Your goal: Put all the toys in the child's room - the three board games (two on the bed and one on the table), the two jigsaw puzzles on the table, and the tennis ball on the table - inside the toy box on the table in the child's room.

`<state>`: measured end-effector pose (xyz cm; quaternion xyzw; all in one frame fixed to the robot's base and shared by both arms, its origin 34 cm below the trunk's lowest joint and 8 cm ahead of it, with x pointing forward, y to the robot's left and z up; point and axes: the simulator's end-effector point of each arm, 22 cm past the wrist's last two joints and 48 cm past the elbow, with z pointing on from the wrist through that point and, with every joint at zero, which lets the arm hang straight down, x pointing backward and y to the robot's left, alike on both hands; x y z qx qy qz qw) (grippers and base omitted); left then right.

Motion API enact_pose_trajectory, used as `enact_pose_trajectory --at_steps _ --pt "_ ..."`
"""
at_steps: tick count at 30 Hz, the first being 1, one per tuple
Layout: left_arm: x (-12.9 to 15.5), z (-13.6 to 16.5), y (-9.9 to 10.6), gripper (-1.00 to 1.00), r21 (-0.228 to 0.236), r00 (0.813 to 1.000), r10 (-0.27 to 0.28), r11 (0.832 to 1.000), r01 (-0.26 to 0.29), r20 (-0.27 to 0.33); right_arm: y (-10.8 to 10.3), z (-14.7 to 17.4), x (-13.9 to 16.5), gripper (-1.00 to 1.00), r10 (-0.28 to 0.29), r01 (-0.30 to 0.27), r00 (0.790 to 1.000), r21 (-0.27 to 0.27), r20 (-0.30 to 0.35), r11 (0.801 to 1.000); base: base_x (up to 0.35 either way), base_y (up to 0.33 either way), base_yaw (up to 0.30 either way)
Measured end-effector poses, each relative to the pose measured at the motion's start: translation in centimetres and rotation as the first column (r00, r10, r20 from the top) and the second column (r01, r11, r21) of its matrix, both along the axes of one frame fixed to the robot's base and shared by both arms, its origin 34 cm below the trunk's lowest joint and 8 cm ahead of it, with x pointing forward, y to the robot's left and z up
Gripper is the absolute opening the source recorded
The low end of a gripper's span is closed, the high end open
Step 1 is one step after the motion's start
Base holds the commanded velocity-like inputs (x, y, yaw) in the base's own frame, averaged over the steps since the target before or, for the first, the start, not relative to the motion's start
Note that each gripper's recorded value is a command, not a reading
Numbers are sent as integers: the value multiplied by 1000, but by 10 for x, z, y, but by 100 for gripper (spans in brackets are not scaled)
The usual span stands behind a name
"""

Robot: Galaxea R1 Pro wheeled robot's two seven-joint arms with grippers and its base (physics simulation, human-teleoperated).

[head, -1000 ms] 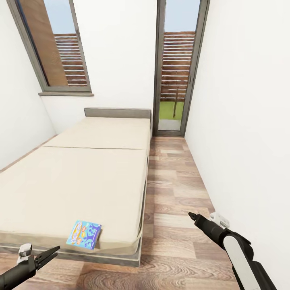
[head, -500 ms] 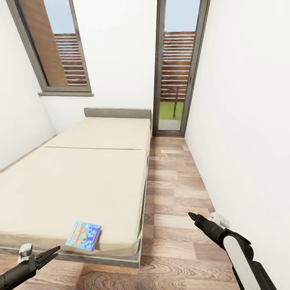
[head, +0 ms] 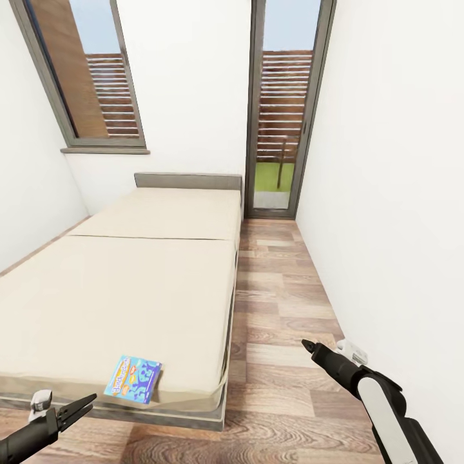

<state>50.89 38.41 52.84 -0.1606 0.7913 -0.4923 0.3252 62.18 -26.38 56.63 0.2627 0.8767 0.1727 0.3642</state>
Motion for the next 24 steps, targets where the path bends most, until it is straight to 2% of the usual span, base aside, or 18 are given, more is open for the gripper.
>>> enact_pose_trajectory --at_steps 24 --pt "-10 -48 -1 100 0 1000 -1 1000 1 0 -2 -47 -10 100 -1 1 1000 -1 1 1000 0 0 0"
